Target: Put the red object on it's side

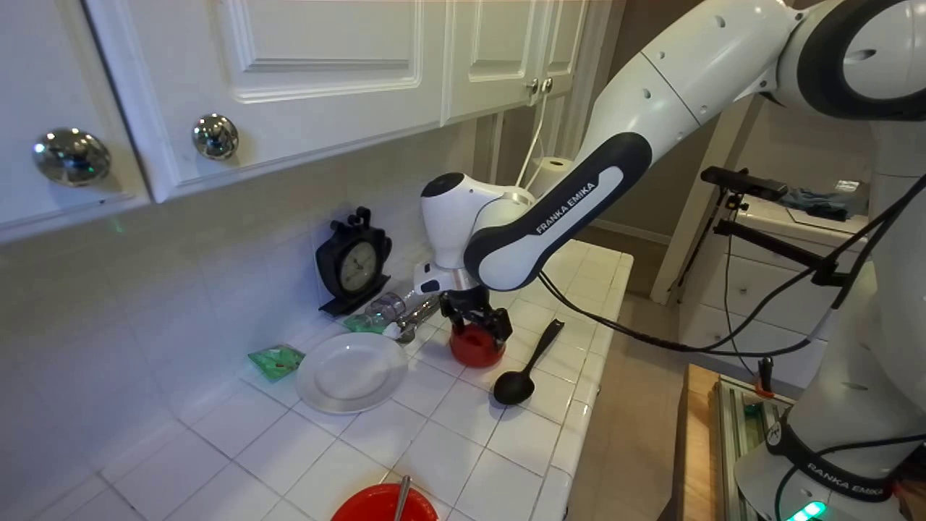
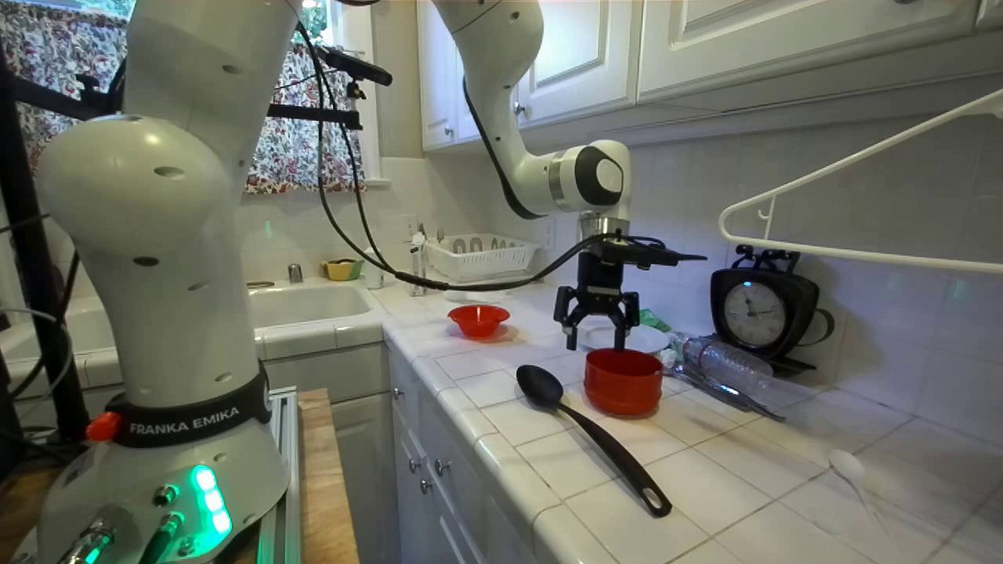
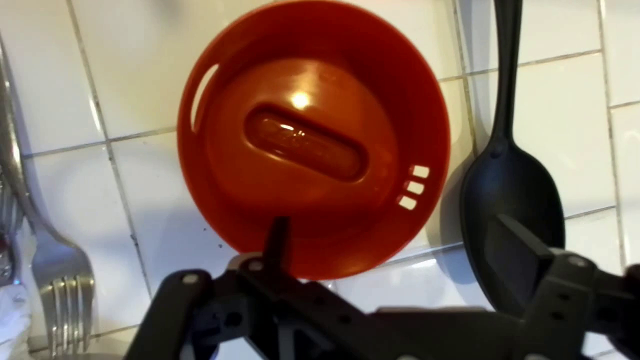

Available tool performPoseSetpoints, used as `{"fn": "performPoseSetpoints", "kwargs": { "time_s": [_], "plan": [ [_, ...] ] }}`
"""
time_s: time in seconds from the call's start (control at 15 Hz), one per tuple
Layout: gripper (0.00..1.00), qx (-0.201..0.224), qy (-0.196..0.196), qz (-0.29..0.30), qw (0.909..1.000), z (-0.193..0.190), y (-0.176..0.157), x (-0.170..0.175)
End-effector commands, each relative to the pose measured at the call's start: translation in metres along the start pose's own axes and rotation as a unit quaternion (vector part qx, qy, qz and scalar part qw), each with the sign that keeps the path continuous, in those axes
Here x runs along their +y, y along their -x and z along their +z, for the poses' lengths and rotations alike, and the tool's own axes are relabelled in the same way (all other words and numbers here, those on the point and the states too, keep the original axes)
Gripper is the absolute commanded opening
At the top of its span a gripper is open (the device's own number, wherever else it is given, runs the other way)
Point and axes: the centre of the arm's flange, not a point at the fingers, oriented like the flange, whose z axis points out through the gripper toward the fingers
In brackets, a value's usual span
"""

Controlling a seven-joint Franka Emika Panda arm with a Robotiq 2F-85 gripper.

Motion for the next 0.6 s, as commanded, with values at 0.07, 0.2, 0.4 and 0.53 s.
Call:
{"fn": "performPoseSetpoints", "kwargs": {
  "time_s": [0.07, 0.2, 0.4, 0.53],
  "plan": [
    [1.0, 0.021, 0.036, 0.029, 0.9987, -0.0111, 0.0014, -0.0027],
    [1.0, 0.024, 0.04, 0.034, 0.9983, -0.0088, -0.0003, -0.0016],
    [1.0, 0.02, 0.035, 0.037, 0.9985, -0.004, -0.0007, -0.003],
    [1.0, 0.023, 0.029, 0.04, 0.9985, -0.0023, -0.0021, -0.0028]
  ]
}}
